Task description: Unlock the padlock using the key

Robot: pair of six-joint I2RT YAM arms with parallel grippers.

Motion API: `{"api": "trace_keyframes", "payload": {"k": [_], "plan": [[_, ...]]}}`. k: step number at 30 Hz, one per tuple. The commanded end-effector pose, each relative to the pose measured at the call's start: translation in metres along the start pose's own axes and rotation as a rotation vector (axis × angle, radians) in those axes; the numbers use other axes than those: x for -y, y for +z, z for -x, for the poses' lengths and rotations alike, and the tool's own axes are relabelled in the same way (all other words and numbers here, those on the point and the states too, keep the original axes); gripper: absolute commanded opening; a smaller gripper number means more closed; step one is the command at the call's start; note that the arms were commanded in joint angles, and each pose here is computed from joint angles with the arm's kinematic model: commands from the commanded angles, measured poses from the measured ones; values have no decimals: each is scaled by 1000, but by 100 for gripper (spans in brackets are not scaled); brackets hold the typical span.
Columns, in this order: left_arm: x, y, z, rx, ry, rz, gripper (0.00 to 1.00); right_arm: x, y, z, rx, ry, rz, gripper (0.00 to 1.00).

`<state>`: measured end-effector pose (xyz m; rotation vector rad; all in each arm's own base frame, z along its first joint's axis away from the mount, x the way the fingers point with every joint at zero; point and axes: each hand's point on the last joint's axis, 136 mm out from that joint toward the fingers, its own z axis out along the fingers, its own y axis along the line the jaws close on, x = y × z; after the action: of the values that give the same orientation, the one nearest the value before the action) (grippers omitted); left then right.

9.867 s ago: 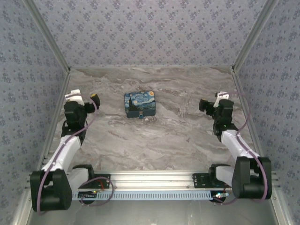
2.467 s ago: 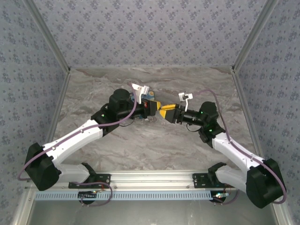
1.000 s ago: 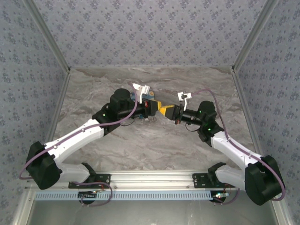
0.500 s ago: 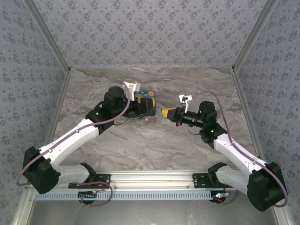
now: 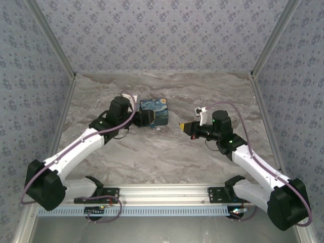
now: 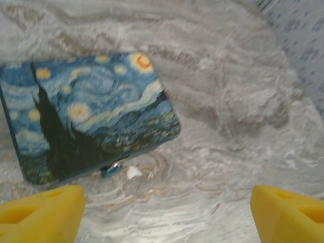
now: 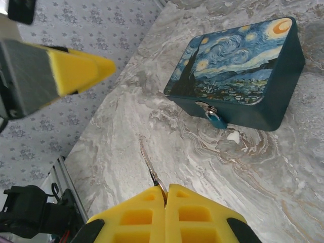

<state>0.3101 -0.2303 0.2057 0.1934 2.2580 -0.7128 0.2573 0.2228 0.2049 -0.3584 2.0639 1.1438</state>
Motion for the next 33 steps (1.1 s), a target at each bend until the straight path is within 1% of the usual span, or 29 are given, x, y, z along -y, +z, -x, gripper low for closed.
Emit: {"api": "trace_keyframes", "payload": {"k": [1, 4, 8, 16, 22, 27, 33], "plan": [[-18, 15, -9, -34, 39, 65, 87, 11, 2, -7, -20, -1, -37, 0], [-18, 31, -9, -70, 68, 64, 88, 16, 2, -10, -30, 1, -60, 0], [0, 57, -6, -126, 98, -10, 87, 27, -2, -13, -46, 3, -138, 0], [31, 109, -2, -220, 185, -64, 87, 51, -18, -27, -81, 29, -295, 0], [37, 143, -6, -280, 187, -82, 86, 61, -30, -33, -85, 50, -358, 0], [38, 157, -17, -327, 201, -70, 86, 67, -38, -35, -81, 70, -386, 0], [34, 157, -44, -388, 210, -47, 86, 74, -44, -35, -73, 97, -409, 0]]}}
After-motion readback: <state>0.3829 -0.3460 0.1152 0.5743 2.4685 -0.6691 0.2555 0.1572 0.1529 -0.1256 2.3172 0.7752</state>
